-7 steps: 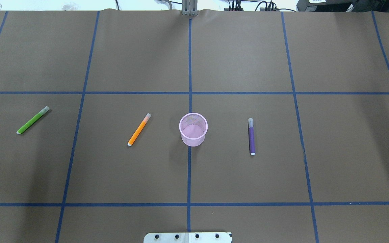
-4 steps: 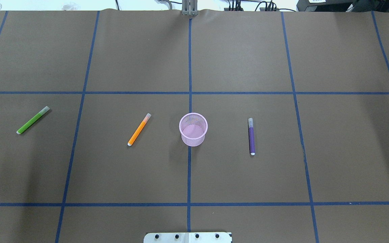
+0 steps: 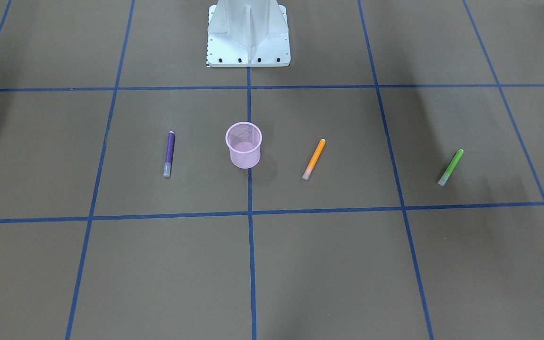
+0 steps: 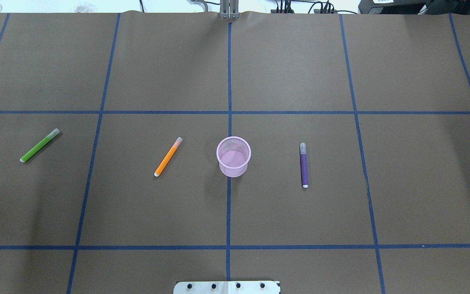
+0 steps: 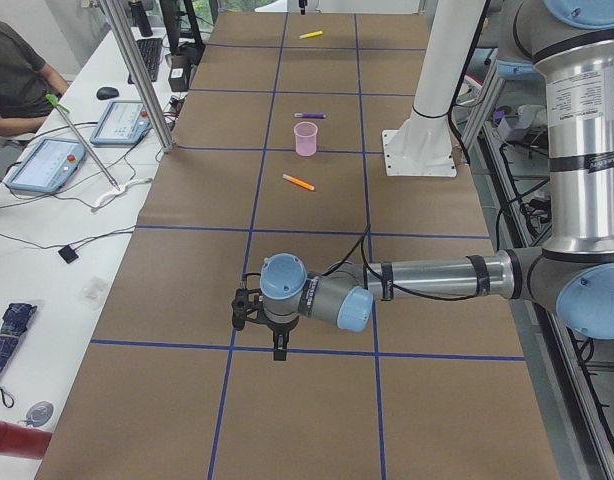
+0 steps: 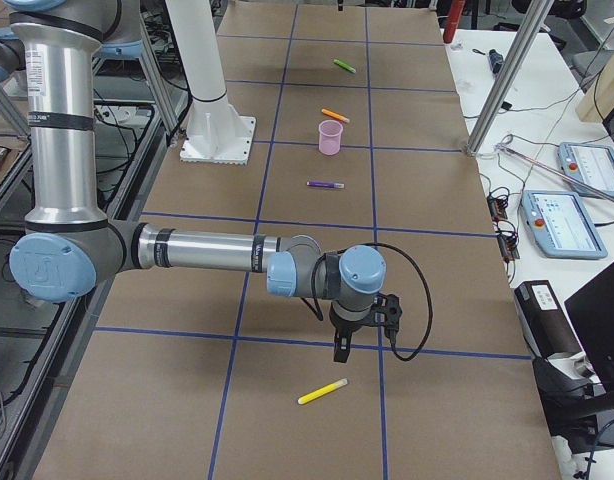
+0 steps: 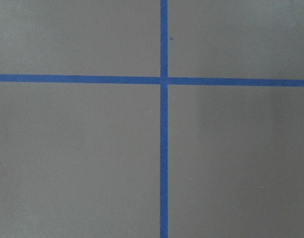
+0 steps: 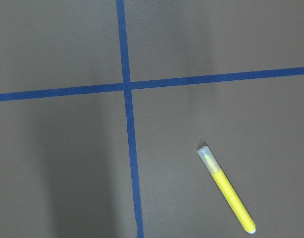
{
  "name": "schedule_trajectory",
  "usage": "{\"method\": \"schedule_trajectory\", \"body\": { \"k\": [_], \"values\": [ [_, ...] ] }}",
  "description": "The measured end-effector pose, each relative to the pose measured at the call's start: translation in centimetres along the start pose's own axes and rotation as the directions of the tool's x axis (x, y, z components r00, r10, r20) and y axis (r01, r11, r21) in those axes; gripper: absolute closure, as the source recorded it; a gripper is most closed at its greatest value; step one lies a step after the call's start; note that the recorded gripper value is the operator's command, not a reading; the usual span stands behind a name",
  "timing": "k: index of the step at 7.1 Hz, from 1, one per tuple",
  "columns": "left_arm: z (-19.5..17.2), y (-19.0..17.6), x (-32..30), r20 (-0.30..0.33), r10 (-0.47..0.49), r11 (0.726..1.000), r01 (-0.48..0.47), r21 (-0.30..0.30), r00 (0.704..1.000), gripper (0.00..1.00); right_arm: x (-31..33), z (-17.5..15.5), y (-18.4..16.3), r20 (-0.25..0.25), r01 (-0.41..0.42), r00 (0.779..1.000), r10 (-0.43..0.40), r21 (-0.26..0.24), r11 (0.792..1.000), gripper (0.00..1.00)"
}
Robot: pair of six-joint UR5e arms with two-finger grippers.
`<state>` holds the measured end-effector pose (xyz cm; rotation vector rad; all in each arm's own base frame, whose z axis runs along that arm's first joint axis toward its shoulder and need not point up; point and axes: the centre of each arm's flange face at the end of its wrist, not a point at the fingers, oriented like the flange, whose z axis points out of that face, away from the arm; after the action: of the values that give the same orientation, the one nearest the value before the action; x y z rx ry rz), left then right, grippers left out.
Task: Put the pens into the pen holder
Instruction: 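Move the right gripper down toward the yellow highlighter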
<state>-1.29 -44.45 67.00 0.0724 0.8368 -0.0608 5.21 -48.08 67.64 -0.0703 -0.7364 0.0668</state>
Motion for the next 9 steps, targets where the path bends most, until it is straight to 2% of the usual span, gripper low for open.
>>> {"method": "schedule_trajectory", "body": {
  "k": [4, 9],
  "values": [
    [-2.1, 0.2, 1.3, 0.013, -0.052, 0.998, 0.053, -0.031, 0.999, 0.0, 0.8, 0.9, 0.1, 0.001, -0.011, 1.0, 0.011, -0.017, 1.0, 0.0],
    [-2.4, -0.1, 1.7, 0.017, -0.04, 0.999, 0.04, -0.019, 0.999, 0.0, 1.4, 1.6, 0.0, 0.0, -0.018, 1.0, 0.018, -0.025, 1.0, 0.0]
  ]
}}
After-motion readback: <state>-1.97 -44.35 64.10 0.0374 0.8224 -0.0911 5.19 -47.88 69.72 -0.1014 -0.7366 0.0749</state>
